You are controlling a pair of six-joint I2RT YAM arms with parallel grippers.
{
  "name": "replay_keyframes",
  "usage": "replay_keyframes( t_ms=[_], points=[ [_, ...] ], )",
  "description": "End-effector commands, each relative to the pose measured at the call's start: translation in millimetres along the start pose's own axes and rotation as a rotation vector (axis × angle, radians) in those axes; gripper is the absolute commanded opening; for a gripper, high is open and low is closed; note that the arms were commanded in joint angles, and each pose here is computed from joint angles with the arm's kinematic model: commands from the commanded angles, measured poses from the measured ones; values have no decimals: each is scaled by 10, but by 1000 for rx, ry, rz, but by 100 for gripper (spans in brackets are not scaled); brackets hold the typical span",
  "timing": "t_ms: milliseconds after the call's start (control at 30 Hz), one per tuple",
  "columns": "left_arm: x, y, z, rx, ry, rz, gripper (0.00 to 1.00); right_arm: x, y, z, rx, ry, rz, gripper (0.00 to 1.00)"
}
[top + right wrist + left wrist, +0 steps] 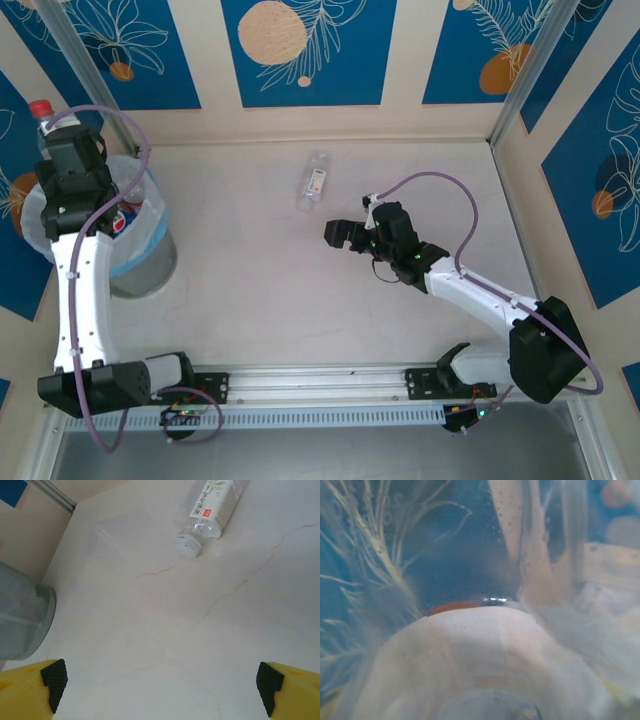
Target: Put the plastic bottles in the bin
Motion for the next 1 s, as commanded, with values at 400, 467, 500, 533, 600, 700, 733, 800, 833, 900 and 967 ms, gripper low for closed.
replay_keyframes(
  t_ms=[400,467,500,533,600,700,733,800,833,900,967],
  points=[
    [-362,769,26,121,-17,138,68,108,-68,126,61,-33,-32,99],
    [-393,784,36,122,-34,157,81,125,-75,130,60,-34,-34,100],
    [-383,773,42,115,-40,157,84,131,-79,133,60,-36,-35,100],
    [-351,748,48,96,-45,149,85,138,-75,131,58,-38,-35,99],
    [-280,660,70,44,-80,131,88,161,-76,141,59,-43,-41,99],
    [-171,500,78,-59,-152,100,93,214,-54,159,63,-44,-48,100],
    [-148,445,81,-88,-180,94,95,238,-31,171,66,-42,-47,100],
    [-104,331,75,-156,-219,75,98,290,22,200,73,-34,-39,100],
    [-86,271,66,-191,-242,70,99,313,64,225,80,-34,-25,99],
    [-63,153,35,-273,-281,51,99,360,158,272,79,-41,-2,100],
    [-49,39,-42,-373,-320,30,99,407,263,317,72,-50,18,100]
  ],
)
Point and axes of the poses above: each hand's point on the last joint's axis, 136 mm out from that joint toward the fingers, its own y axis out along the fingers, its own z axis along the line the jaws close on, x = y × z, the point moved 7 cm from there along -y, back along the fingers, and after that the axes turned 13 degrees about y, right-handed, at the moved point
